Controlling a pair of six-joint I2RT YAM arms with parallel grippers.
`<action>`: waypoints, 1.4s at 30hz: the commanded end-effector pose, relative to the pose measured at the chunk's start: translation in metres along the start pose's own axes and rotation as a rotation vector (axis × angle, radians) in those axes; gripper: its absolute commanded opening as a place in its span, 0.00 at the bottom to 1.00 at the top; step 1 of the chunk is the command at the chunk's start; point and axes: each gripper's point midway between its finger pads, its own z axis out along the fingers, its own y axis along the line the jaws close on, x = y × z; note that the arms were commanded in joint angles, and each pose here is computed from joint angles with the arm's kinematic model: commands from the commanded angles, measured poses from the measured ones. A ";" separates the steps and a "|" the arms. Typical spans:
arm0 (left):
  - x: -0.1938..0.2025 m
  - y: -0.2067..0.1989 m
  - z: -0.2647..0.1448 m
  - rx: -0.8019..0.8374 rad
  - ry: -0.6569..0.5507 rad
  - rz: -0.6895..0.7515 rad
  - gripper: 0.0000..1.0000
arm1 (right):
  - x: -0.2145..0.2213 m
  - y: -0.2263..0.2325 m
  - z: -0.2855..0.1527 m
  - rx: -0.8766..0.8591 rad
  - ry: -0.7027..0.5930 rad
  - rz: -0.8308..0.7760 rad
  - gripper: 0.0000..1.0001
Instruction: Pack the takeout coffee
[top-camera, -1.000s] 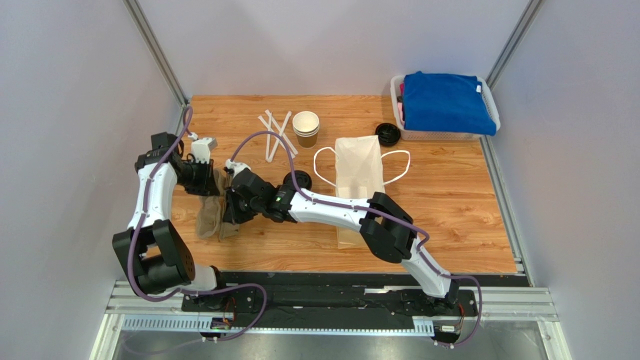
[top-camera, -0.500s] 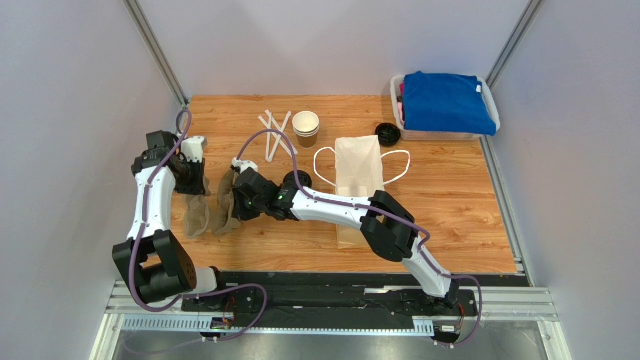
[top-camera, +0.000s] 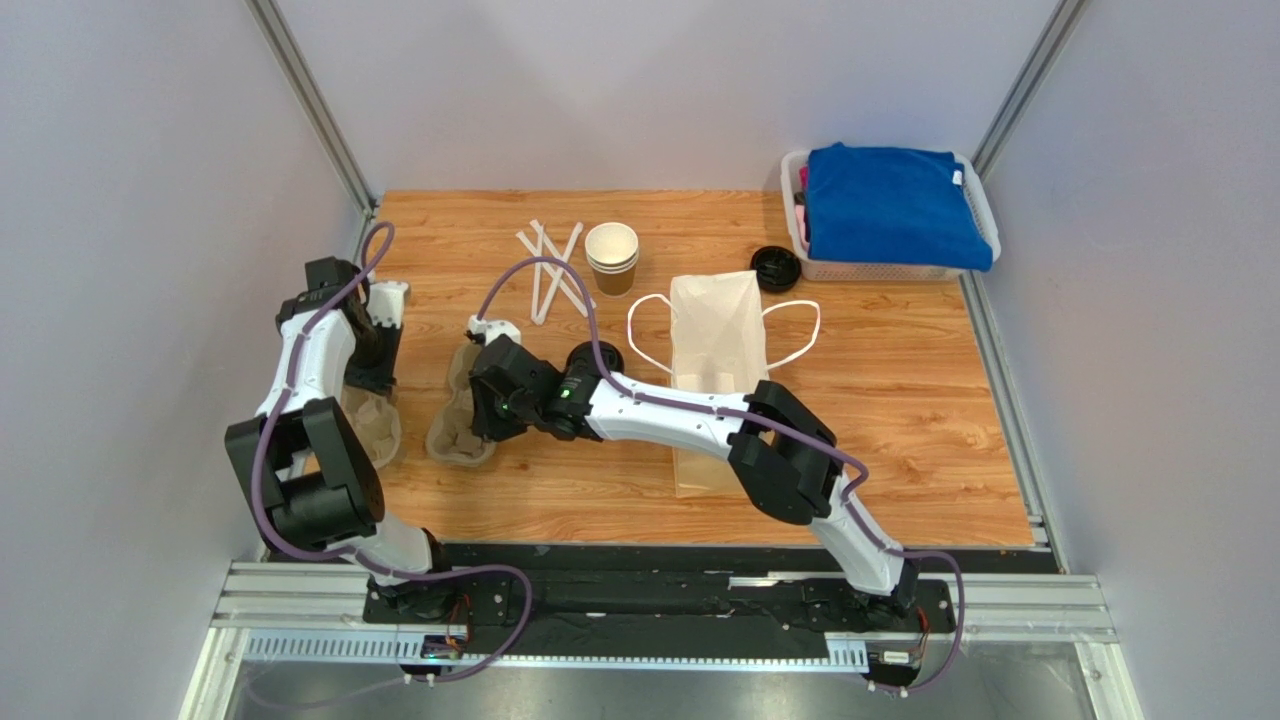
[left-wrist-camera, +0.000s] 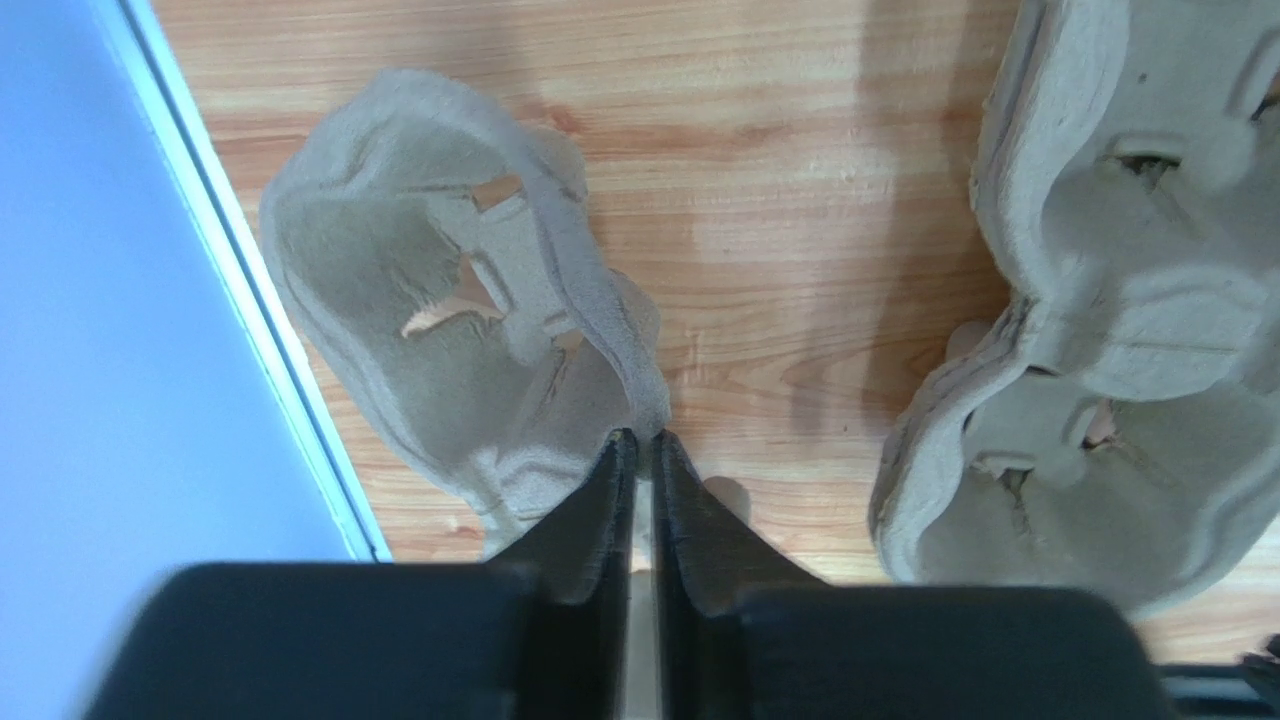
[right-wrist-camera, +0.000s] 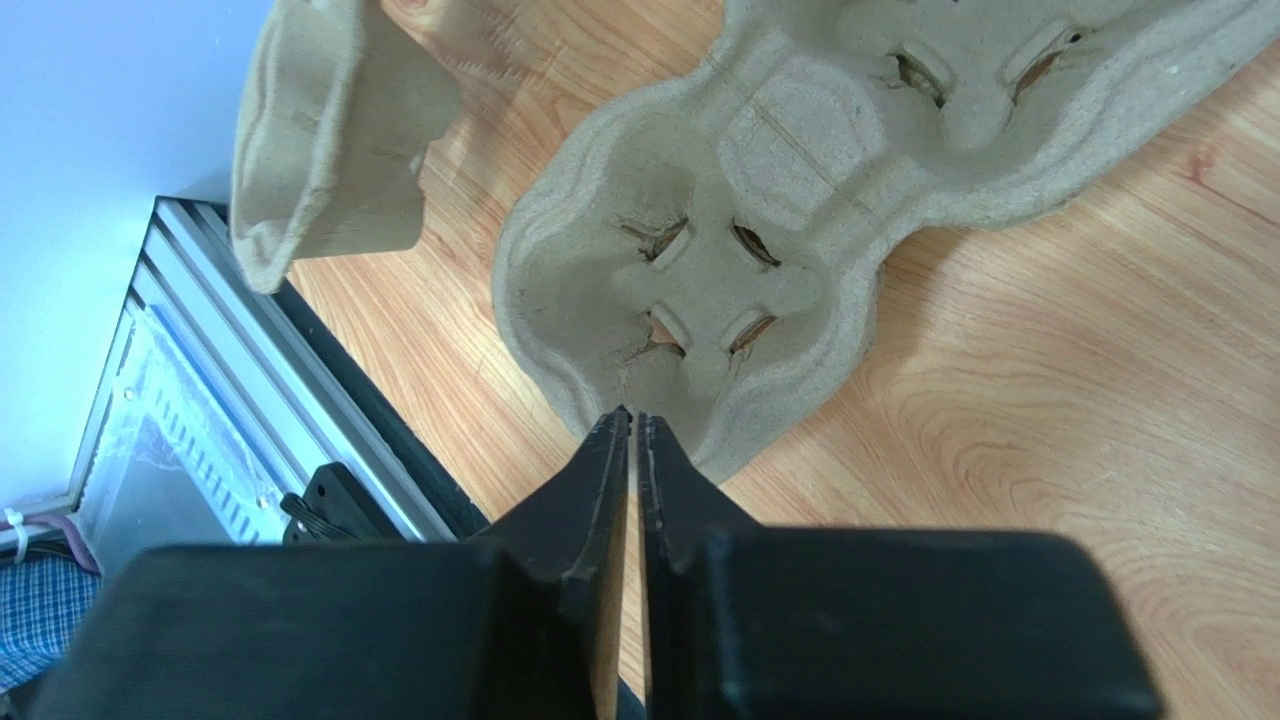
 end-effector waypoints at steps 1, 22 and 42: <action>-0.014 -0.005 -0.005 0.055 -0.054 0.005 0.28 | -0.033 0.024 -0.030 -0.059 -0.083 -0.014 0.15; -0.016 -0.077 -0.009 0.431 -0.096 0.012 0.53 | -0.044 0.151 -0.125 -0.460 -0.142 -0.331 0.33; 0.005 -0.083 0.035 0.407 0.012 0.068 0.38 | -0.068 0.146 -0.316 -0.569 -0.280 -0.771 0.57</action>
